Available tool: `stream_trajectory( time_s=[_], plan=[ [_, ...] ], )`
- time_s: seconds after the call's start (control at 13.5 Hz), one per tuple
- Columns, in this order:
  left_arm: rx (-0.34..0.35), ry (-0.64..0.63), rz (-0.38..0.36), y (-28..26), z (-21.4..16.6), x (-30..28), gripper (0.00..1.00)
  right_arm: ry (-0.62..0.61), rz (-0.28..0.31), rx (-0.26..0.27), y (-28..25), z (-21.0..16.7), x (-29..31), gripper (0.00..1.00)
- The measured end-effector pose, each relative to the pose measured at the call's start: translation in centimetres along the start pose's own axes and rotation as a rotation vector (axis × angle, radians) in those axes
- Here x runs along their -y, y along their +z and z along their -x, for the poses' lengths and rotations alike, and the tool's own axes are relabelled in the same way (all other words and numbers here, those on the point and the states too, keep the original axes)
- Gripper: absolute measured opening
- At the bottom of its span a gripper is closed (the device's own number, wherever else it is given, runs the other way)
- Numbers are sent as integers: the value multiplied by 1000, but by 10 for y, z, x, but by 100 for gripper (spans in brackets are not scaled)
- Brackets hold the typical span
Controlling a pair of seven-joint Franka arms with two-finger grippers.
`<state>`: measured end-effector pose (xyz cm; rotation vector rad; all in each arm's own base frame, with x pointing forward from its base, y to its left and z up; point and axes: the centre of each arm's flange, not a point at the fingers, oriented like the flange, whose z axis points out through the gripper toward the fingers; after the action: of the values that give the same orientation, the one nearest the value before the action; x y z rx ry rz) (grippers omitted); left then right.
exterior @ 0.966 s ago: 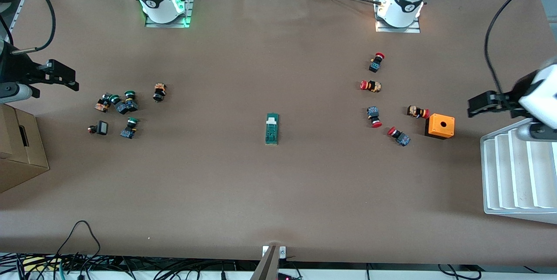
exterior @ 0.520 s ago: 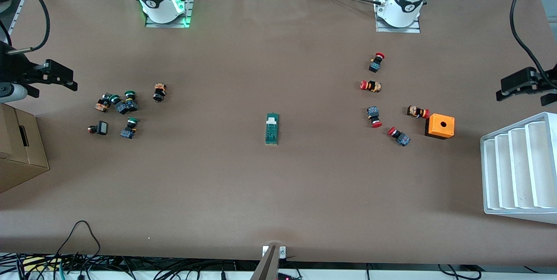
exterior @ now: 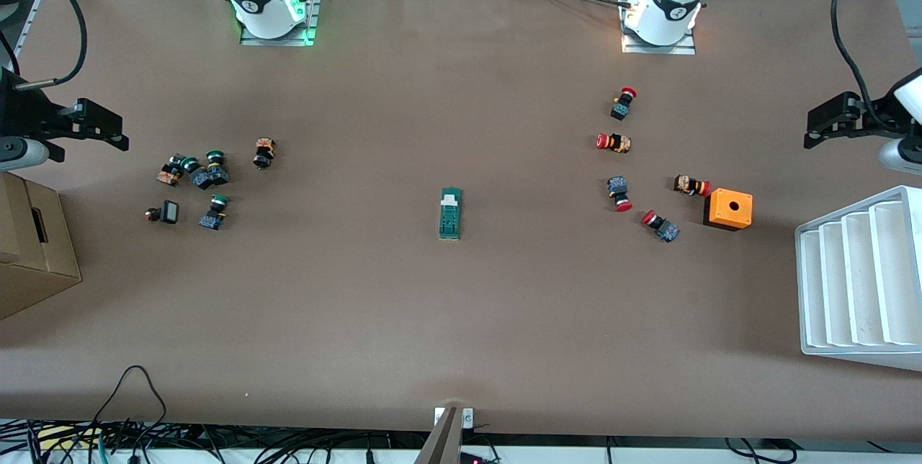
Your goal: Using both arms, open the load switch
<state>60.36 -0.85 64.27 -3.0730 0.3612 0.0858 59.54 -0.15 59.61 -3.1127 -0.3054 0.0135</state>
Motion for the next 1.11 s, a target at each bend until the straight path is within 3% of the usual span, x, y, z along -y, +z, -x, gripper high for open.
stream_trajectory(
  time_s=[0.59, 1.11],
  plan=[
    [-74, -39, 17, 39, 28, 4, 100, -2, 0, 0, 0, 0, 1, 100],
    [-81, -143, 36, 35, 45, 6, 100, -2, 1, 0, 0, 0, 1, 100]
  ],
)
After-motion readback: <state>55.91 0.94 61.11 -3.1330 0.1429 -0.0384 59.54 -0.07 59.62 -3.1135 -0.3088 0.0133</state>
